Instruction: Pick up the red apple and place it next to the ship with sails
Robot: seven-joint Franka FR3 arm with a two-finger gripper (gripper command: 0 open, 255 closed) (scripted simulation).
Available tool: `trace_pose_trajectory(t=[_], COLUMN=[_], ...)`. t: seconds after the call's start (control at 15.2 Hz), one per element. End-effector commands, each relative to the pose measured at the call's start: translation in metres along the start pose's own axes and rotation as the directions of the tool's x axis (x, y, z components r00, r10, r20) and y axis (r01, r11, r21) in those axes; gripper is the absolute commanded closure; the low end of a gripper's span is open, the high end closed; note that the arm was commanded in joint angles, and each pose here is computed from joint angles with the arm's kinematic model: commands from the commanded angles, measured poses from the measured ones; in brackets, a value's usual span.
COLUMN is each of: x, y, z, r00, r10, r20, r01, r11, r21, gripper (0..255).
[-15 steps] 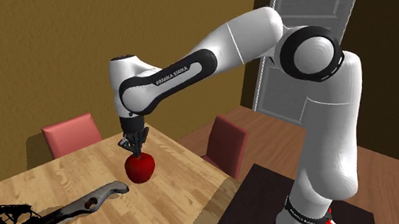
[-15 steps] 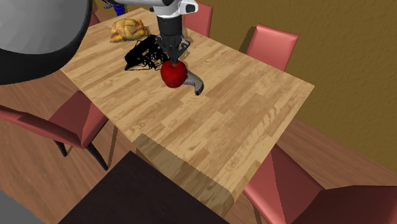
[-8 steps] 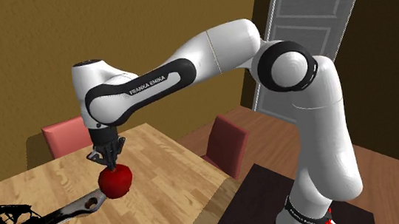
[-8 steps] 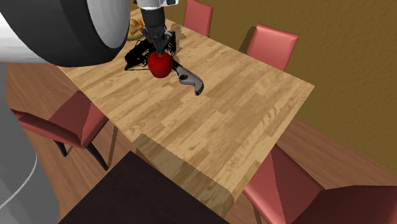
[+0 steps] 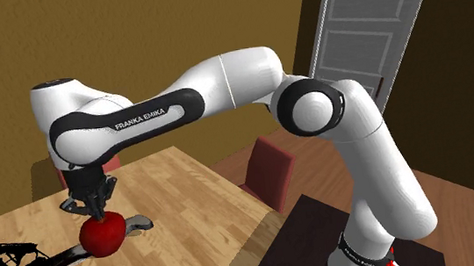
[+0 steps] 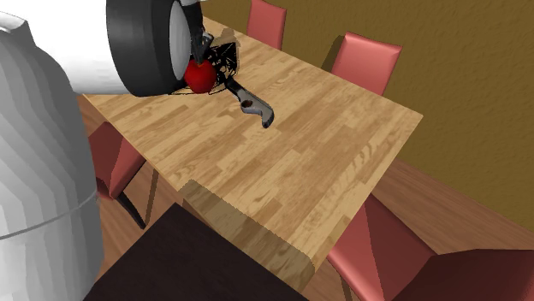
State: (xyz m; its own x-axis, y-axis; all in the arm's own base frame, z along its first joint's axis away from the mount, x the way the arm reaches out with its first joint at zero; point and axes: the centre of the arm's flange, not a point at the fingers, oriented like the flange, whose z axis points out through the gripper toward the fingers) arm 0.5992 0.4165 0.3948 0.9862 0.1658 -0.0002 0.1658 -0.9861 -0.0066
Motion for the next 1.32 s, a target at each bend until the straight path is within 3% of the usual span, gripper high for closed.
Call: trace_pose_trajectory(t=[0.0,1.25], x=[0.002,0.002], y=[-0.002,-0.001], z=[0.010,0.110], r00=[1.000,1.000], r10=[0.001,0.001], r20=[-0.001,-0.001], r01=[-0.001,-0.001], r11=[1.000,1.000], r21=[0.000,0.000], gripper=[255,255])
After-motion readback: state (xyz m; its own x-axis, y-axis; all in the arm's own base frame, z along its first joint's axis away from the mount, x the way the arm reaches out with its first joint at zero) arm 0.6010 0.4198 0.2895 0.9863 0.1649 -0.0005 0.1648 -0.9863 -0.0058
